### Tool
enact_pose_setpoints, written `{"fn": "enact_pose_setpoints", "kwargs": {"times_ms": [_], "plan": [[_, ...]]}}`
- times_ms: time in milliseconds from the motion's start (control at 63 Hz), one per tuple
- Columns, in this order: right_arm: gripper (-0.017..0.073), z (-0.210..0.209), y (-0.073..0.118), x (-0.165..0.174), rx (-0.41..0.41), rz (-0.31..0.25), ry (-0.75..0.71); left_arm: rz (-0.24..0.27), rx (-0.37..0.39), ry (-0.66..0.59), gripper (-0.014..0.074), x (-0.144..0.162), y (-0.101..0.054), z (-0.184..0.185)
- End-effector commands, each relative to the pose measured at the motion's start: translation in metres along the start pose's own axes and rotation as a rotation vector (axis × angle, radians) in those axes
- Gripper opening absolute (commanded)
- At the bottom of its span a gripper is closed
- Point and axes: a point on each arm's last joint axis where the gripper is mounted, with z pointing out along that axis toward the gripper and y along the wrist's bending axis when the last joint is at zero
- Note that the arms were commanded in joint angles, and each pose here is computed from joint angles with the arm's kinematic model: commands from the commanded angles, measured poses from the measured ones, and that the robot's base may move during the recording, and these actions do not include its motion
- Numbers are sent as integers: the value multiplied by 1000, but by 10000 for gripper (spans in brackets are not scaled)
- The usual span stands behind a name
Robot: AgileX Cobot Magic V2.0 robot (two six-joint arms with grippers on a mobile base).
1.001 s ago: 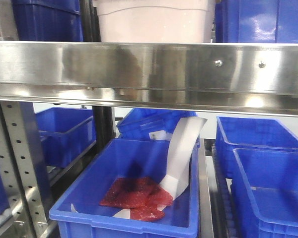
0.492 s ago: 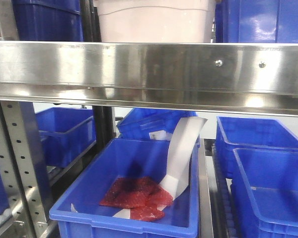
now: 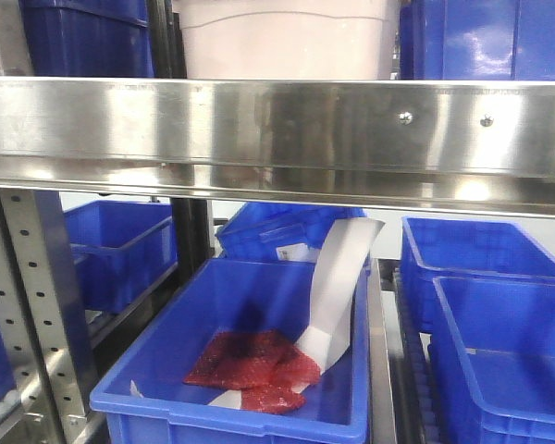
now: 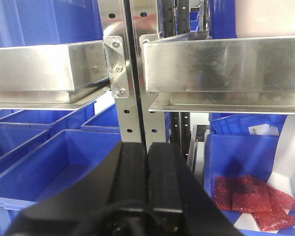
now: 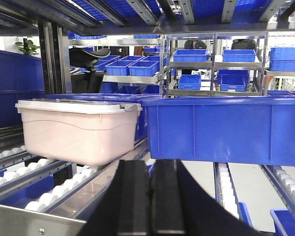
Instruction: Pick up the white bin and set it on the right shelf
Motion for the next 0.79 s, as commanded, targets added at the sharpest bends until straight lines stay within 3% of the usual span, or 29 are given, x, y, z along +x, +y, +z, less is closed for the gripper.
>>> {"fn": "enact_pose_setpoints", "kwargs": {"times_ms": [0,683,778], "plan": [[68,1,-3,-13,44,8,-67,-18,-19,-87,-118,-8,2,-1],[68,1,-3,-13,44,8,-67,-18,-19,-87,-118,-8,2,-1],[68,1,-3,-13,44,8,-67,-93,-17,-94,-118,-8,2,-1]]}}
